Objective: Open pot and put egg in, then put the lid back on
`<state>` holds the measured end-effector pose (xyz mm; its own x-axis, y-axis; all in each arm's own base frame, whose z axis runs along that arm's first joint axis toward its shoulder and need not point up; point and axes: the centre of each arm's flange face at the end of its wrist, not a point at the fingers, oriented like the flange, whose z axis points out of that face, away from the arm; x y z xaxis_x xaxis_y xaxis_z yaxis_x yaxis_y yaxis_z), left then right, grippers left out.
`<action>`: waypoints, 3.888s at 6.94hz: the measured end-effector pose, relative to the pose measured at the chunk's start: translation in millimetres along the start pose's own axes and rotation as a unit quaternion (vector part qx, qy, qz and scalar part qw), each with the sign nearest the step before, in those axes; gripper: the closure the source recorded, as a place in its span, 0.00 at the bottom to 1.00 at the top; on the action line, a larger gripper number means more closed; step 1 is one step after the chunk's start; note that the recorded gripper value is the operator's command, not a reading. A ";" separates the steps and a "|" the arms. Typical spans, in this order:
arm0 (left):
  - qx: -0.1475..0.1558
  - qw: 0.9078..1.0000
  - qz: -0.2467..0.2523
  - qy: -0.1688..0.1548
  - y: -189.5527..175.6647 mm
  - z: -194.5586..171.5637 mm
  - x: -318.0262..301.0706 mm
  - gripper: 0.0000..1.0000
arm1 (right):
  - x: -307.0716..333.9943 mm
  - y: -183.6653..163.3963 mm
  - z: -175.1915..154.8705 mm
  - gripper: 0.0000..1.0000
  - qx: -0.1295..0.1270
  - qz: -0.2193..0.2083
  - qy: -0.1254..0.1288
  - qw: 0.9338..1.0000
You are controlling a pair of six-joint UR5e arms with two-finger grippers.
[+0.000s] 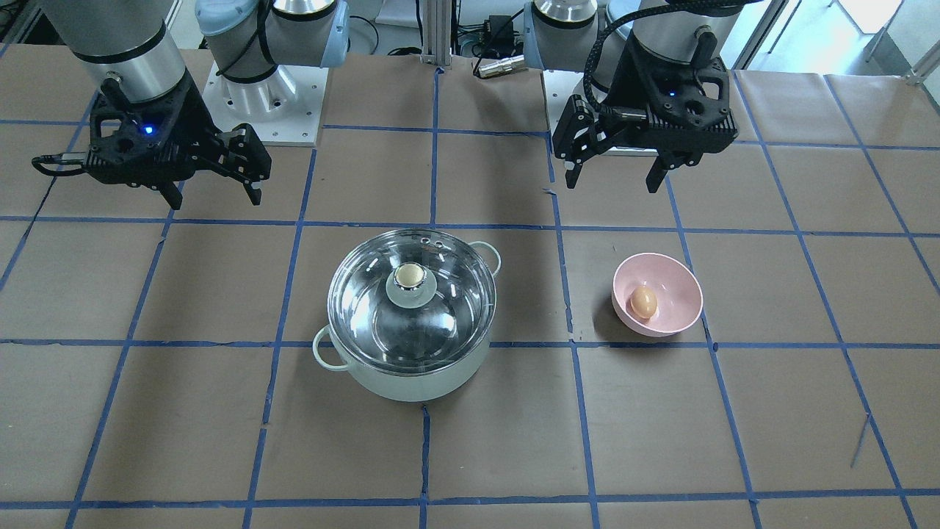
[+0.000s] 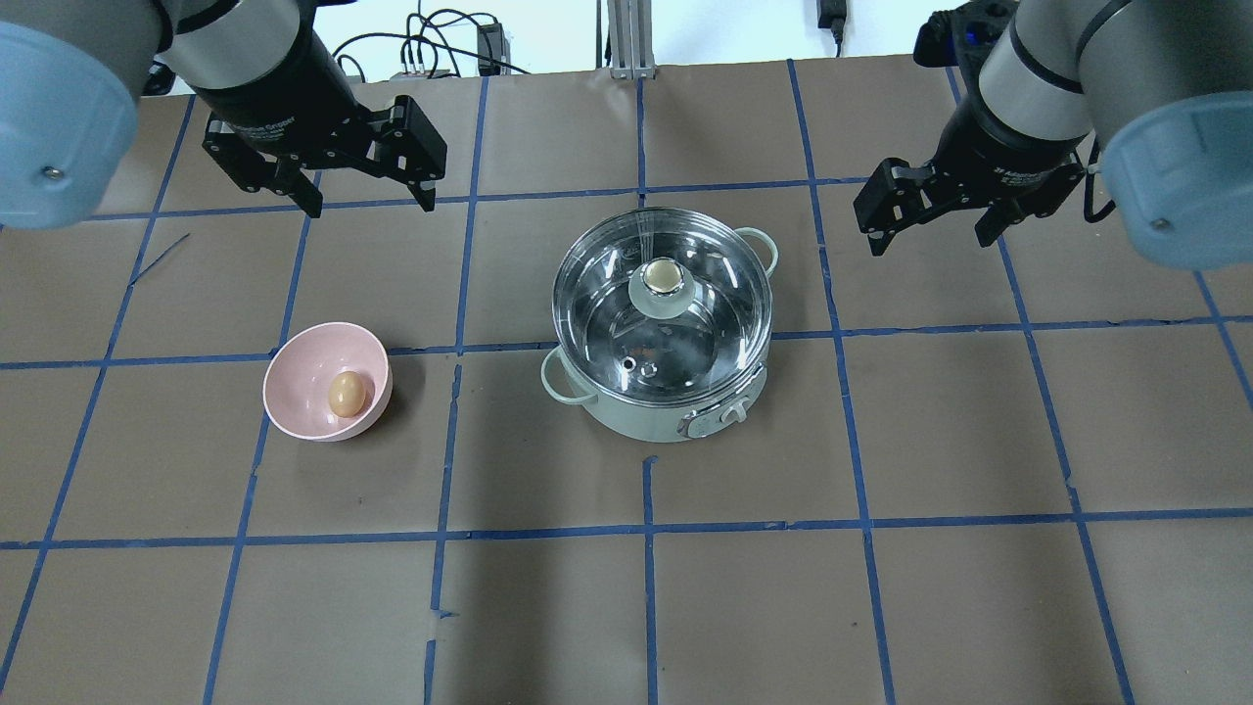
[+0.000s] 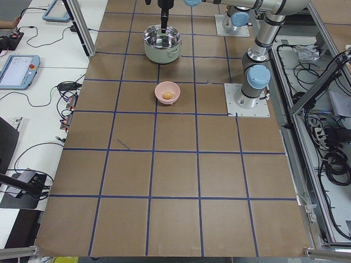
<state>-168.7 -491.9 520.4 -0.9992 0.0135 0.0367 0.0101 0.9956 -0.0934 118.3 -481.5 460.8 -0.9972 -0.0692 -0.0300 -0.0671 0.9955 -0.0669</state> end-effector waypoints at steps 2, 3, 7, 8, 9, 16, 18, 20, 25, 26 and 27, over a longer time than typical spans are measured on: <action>-0.001 1.000 0.000 0.000 0.1 0.7 -0.2 0.00 | 0.3 0.2 0.7 0.00 -0.001 0.000 0.000 1.000; 0.000 1.000 0.000 0.000 0.1 0.8 -0.2 0.00 | 0.4 0.4 1.3 0.00 -0.002 -0.001 0.000 1.000; -0.001 1.000 0.000 0.000 0.0 1.4 -0.8 0.00 | -14.6 -2.2 1.9 0.00 0.005 -0.001 -0.005 1.000; -0.002 1.000 0.000 0.000 -0.1 2.7 -1.7 0.00 | -37.3 -7.6 7.0 0.00 0.015 0.005 -0.008 1.000; -0.006 1.000 0.001 0.000 -0.3 6.3 -3.1 0.00 | -66.9 -14.8 16.7 0.00 0.027 0.020 -0.013 0.999; -0.089 0.996 0.007 0.010 14.0 173.5 -188.7 0.02 | -185.4 -38.2 107.2 0.01 0.035 0.109 -0.053 0.992; -0.082 0.997 0.010 0.007 28.9 230.9 -190.7 0.02 | -191.7 -36.7 115.5 0.10 0.027 0.107 -0.053 0.992; -0.062 0.998 0.011 -0.001 35.8 265.8 -191.6 0.02 | -200.4 -33.9 122.9 0.56 0.021 0.101 -0.052 0.993; -0.059 0.998 0.009 -0.016 34.2 281.1 -195.6 0.02 | -185.8 -39.5 109.3 0.76 0.027 0.077 -0.044 0.996; -0.061 0.998 0.008 -0.016 34.2 283.0 -195.9 0.02 | -167.5 -42.3 95.6 0.76 0.026 0.077 -0.041 0.996; -0.064 0.998 0.007 -0.017 33.7 285.7 -195.6 0.01 | -134.8 -46.5 79.6 0.76 0.021 0.076 -0.036 0.996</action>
<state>16.2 -487.5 225.8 -0.9996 0.0271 0.0021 0.0271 0.9990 0.0345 258.6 -523.6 388.6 -0.9905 0.0754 -0.1152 0.0869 0.9913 -0.0985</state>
